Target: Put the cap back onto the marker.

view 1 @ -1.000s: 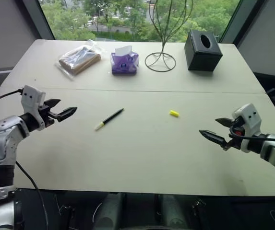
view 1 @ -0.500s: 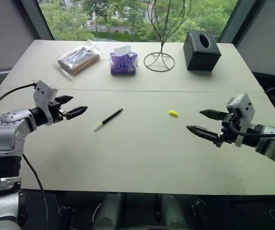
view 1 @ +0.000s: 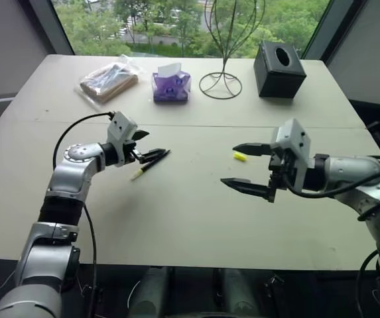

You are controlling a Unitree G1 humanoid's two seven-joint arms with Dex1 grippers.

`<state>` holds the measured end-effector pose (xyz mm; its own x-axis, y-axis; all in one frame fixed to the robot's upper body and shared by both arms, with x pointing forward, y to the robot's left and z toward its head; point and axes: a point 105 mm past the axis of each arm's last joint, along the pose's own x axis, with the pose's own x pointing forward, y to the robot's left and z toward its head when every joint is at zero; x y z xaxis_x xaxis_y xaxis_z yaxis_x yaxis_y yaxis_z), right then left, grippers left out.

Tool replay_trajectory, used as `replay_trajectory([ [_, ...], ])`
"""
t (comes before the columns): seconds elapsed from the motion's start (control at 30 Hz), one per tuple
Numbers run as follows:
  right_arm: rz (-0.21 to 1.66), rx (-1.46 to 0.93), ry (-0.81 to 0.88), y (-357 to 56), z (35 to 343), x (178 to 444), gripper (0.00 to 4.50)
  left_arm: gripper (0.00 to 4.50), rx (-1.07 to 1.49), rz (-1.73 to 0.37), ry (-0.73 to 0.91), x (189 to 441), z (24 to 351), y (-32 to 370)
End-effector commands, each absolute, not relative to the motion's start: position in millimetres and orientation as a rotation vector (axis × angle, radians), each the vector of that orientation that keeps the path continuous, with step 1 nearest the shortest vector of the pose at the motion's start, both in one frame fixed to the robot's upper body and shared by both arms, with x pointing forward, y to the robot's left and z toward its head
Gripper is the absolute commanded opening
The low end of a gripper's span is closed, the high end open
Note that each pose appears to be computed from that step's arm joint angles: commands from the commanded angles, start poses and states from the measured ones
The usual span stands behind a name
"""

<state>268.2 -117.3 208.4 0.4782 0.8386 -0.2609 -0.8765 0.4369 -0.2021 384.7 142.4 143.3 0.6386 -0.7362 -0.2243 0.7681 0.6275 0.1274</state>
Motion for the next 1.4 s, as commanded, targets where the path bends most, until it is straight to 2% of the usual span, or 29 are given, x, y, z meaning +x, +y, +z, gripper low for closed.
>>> replay_trajectory([
  [0.03,1.059,-0.354,0.093,-115.6,210.1,267.0,4.50,4.45,0.263,-0.846,0.158,389.4,140.9,137.4],
  [0.23,1.036,-0.361,0.100,-116.5,204.2,265.5,4.50,4.45,0.293,-0.822,0.204,392.1,132.5,137.1],
  [0.63,1.002,-0.374,0.103,-114.7,193.1,267.1,4.50,4.45,0.331,-0.855,0.336,381.1,105.8,148.3],
  [1.23,0.983,-0.379,0.092,-115.6,193.7,270.5,4.50,4.45,0.338,-0.828,0.361,381.9,95.6,152.5],
  [1.33,0.981,-0.375,0.091,-116.2,194.4,270.2,4.50,3.64,0.335,-0.831,0.364,381.1,95.2,152.6],
  [1.4,0.980,-0.373,0.092,-116.6,194.6,270.1,4.50,2.66,0.333,-0.834,0.364,380.2,95.1,152.5],
])
